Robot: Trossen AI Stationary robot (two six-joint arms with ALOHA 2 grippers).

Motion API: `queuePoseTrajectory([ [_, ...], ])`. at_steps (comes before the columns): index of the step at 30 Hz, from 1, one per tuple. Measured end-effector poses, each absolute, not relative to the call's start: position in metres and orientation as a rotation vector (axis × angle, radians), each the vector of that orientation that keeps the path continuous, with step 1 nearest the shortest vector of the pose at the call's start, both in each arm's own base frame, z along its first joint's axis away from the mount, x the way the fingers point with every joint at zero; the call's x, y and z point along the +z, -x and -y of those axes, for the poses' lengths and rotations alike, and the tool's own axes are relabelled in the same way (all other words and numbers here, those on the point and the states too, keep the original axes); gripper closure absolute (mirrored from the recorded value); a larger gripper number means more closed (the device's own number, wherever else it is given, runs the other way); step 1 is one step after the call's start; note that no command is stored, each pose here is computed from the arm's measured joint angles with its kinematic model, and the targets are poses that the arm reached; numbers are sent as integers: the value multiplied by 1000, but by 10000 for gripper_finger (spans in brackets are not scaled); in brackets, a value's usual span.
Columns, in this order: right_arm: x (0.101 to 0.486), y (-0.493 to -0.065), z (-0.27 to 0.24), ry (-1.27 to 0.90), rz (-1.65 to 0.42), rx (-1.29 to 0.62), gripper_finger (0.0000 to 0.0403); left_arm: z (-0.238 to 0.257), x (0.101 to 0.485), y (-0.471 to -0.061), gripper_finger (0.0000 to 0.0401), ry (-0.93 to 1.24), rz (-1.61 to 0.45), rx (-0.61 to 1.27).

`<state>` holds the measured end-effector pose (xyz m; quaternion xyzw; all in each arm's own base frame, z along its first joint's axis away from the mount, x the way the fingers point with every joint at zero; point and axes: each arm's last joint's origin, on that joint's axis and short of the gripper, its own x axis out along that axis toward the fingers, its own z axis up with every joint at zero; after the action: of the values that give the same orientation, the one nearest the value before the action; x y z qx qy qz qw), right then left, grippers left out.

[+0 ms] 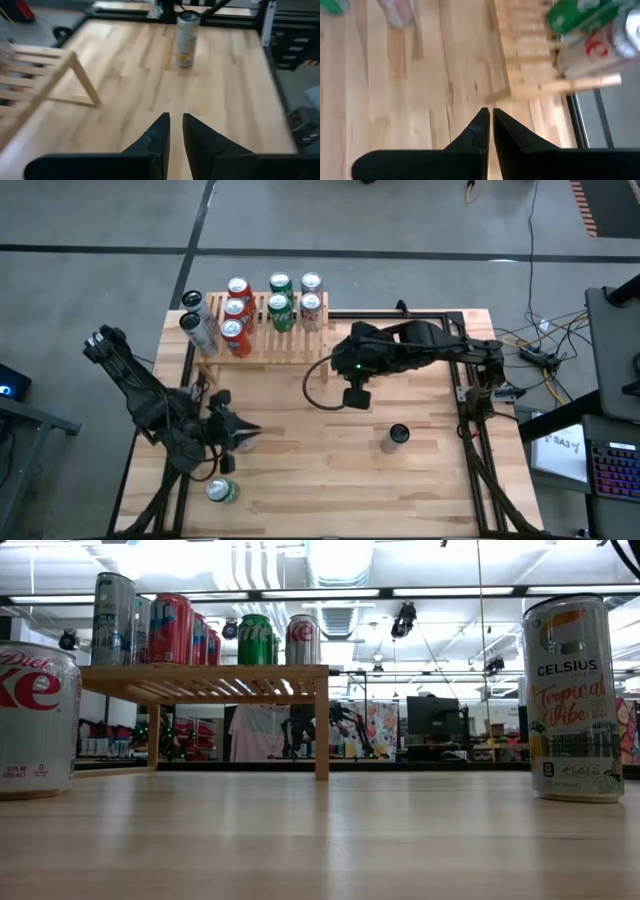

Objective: Place canned beverage on shelf
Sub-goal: Put the green soda can on the shelf aligned with the other green soda can

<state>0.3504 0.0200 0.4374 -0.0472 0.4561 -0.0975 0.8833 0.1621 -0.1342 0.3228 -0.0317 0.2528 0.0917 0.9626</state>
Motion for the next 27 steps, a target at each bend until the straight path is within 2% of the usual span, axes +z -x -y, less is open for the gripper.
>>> queuePoseTrajectory([
  [4,431,-344,-20,101,-1039,-209,390,147,331,-174,365,101,-547,161],
  [9,425,-342,-25,101,-1096,-204,390,163,340,-185,365,125,-707,93],
  [17,424,-339,-48,132,-1106,-144,390,180,333,-187,365,213,-1192,163],
  [20,424,-337,-56,144,-1104,-122,390,190,326,-185,365,236,-1352,131],
  [24,423,-336,-63,158,-1104,-103,390,203,317,-183,365,287,-1482,93],
  [27,423,-336,-67,157,-1100,-97,390,210,312,-179,365,338,-1535,151],
])
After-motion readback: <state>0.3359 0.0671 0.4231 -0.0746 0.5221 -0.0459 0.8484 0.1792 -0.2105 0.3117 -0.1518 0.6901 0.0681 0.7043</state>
